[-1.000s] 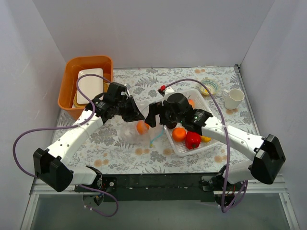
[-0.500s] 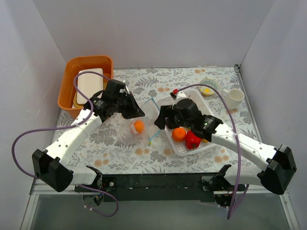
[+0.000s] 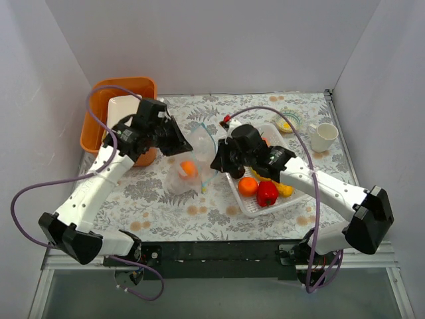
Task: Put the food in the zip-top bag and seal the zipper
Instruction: Adjust the zipper food storage bag at the center of the board.
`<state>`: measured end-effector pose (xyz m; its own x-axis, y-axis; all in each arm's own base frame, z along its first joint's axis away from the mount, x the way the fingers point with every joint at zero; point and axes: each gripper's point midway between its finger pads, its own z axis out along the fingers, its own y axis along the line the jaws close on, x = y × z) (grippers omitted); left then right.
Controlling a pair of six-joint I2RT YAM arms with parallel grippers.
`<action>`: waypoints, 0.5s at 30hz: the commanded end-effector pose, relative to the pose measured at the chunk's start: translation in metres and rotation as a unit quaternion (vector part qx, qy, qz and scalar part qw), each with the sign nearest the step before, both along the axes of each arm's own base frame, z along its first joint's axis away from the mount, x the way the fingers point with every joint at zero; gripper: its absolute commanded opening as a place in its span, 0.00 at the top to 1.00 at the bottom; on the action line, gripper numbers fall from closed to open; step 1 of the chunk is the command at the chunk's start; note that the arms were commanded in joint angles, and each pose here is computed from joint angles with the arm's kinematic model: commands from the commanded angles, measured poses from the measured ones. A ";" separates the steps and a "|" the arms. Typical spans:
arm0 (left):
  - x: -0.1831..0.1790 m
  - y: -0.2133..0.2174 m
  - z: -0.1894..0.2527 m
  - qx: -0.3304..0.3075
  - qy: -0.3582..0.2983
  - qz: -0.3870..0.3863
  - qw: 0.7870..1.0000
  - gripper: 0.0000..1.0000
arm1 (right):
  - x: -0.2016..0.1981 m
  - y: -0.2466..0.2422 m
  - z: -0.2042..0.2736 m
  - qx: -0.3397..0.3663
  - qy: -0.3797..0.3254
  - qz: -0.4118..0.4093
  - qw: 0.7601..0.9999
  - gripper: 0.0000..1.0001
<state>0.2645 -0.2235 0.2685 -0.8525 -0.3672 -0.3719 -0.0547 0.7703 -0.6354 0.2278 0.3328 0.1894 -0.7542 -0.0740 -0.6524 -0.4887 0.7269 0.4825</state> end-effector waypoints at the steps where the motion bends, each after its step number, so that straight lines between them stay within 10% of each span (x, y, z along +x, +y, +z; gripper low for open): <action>1: 0.022 0.091 0.061 0.129 -0.066 0.127 0.981 1.00 | 0.012 0.013 0.103 0.058 -0.082 0.046 0.994 0.99; 15: -0.024 0.067 0.094 -0.014 -0.024 0.026 0.999 1.00 | -0.052 0.051 0.099 0.120 0.064 0.274 0.952 0.99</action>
